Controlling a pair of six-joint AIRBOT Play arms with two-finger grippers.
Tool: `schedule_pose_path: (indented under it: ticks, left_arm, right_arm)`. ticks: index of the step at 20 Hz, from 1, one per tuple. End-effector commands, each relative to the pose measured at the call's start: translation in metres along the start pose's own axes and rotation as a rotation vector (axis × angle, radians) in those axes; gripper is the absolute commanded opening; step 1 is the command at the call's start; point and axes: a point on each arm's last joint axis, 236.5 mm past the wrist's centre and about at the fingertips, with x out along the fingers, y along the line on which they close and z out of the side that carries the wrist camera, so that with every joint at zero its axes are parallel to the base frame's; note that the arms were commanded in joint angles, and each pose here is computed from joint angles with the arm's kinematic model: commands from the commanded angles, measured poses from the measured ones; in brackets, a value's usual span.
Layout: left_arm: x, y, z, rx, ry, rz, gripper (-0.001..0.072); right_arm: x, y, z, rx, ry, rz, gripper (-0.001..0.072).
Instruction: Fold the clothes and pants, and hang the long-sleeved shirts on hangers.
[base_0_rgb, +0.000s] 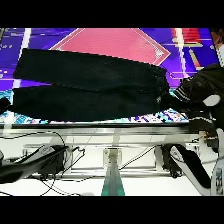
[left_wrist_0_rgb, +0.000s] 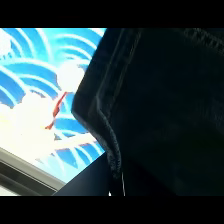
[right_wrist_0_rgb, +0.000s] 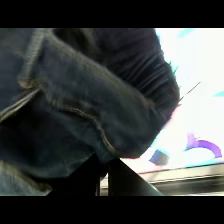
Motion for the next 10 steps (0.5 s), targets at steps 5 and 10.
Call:
schedule_pose_path:
  ticks: [5, 10]
  left_arm:
    - [-0.045, -0.006, 0.023, 0.027, -0.127, 0.034, 0.0030]
    - [-0.056, -0.016, 0.050, 0.010, -0.246, 0.023, 0.0027]
  right_arm:
    - [-0.123, -0.003, -0.014, -0.144, -0.204, -0.167, 0.0016]
    - [-0.153, 0.008, -0.009, -0.101, -0.320, -0.146, 0.0016]
